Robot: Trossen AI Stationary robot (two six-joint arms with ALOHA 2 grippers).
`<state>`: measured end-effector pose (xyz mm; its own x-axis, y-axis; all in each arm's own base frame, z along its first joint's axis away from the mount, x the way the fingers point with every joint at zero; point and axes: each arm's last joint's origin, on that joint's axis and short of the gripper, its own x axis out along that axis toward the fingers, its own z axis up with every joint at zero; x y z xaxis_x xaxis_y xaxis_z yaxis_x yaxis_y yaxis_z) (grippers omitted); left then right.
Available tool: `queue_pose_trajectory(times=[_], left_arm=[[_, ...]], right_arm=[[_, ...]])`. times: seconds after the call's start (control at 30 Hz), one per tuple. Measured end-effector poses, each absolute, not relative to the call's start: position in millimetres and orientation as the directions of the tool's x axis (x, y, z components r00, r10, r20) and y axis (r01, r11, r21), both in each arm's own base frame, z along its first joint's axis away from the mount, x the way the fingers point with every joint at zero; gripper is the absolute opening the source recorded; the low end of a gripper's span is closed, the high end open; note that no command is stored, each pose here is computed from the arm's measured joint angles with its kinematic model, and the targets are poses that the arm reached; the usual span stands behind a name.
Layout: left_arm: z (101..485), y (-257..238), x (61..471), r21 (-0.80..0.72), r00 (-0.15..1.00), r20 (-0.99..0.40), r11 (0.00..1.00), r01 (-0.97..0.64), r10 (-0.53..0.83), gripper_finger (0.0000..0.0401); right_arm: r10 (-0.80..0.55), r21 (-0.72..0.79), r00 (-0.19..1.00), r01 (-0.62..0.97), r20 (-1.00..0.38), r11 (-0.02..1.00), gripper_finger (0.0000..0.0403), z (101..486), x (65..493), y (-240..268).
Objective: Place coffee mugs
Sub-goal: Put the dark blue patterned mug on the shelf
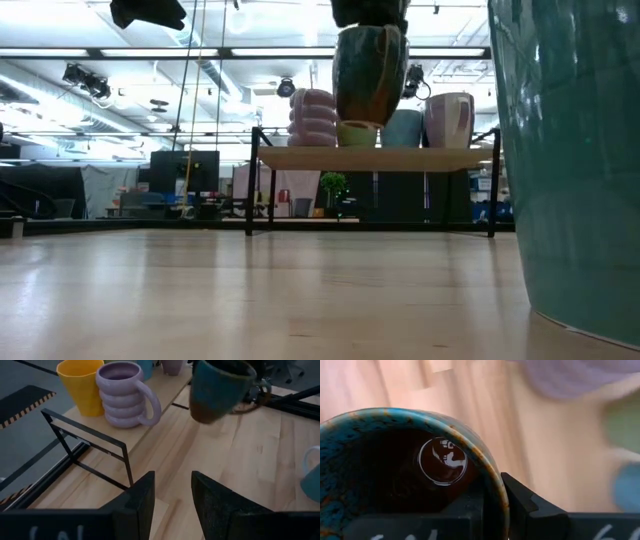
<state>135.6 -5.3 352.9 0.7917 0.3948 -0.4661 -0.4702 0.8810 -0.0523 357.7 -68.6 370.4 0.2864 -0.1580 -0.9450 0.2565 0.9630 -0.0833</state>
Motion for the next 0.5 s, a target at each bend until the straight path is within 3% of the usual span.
queue_pose_trajectory(times=[0.3, 0.5], left_arm=[[352.5, -5.2, 135.2, -0.046, 0.789, -0.47, 0.882, -0.469, 0.395, 0.0134], [352.5, -5.2, 135.2, -0.046, 0.789, -0.47, 0.882, -0.469, 0.395, 0.0134]], right_arm=[[-0.24, -0.146, 0.28, 0.317, -0.93, 0.937, 0.005, 392.3, 341.0, -100.3], [-0.205, -0.089, 0.303, 0.356, -0.931, 0.93, 0.005, 392.7, 335.7, -122.2]])
